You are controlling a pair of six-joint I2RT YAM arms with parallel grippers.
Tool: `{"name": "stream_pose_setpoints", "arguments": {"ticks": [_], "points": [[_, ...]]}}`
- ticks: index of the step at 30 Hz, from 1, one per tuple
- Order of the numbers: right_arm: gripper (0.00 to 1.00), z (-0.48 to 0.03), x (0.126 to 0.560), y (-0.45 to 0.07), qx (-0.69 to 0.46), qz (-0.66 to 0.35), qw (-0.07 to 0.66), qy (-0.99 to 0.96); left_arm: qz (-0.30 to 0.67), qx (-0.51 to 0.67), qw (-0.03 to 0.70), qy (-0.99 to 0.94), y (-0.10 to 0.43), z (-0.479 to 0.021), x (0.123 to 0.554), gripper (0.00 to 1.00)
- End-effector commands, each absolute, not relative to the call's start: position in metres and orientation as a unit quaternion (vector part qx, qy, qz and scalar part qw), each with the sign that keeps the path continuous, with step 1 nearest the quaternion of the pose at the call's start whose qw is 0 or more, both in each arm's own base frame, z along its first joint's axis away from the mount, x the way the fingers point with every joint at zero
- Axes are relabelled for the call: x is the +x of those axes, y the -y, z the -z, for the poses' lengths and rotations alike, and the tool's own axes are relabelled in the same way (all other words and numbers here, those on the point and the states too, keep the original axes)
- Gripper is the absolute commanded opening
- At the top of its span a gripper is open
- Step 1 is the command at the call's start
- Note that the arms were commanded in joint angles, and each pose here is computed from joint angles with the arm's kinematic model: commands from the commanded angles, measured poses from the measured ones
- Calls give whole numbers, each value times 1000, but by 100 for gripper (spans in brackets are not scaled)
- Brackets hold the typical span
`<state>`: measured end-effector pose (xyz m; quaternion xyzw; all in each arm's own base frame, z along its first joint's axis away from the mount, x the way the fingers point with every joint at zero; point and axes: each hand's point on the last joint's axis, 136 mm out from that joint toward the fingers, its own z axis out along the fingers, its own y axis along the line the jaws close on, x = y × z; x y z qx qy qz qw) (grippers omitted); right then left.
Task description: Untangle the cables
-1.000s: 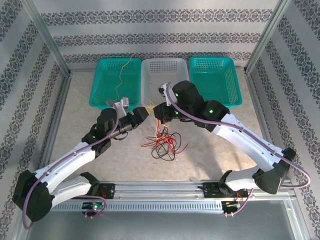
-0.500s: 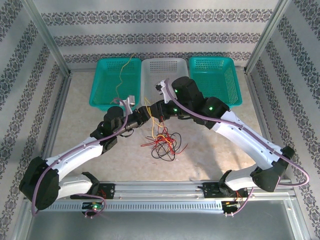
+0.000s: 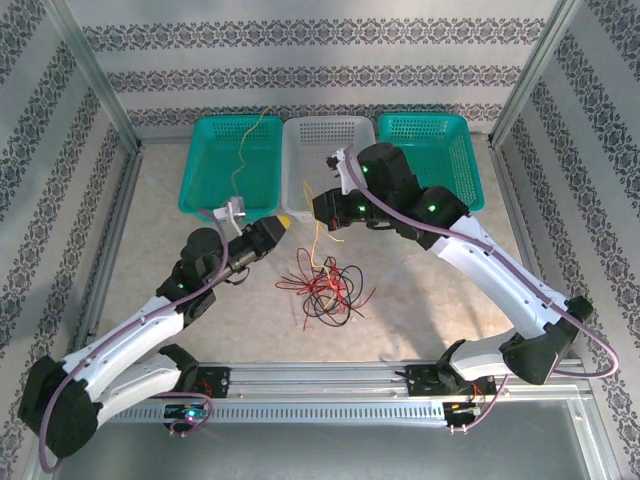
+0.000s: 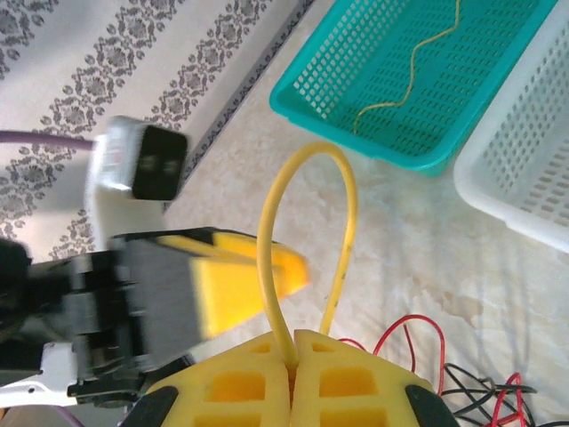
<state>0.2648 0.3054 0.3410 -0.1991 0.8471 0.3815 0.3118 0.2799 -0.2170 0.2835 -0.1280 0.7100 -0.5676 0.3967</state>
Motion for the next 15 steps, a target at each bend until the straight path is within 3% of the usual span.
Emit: {"name": "stream_pose_setpoints", "arguments": {"ticks": [1,8,15], "points": [[0,-372,264,-305,-211,-401,334,-826,608,-88,434,-659,217,-339,273,43],[0,-422,262,-311,-227,-442,347,-795,664,-28,420,-618,243,-394,274,49],[0,-429,258,-320,-229,-471,335,-784,694,6,450,-562,244,-441,269,55]]}}
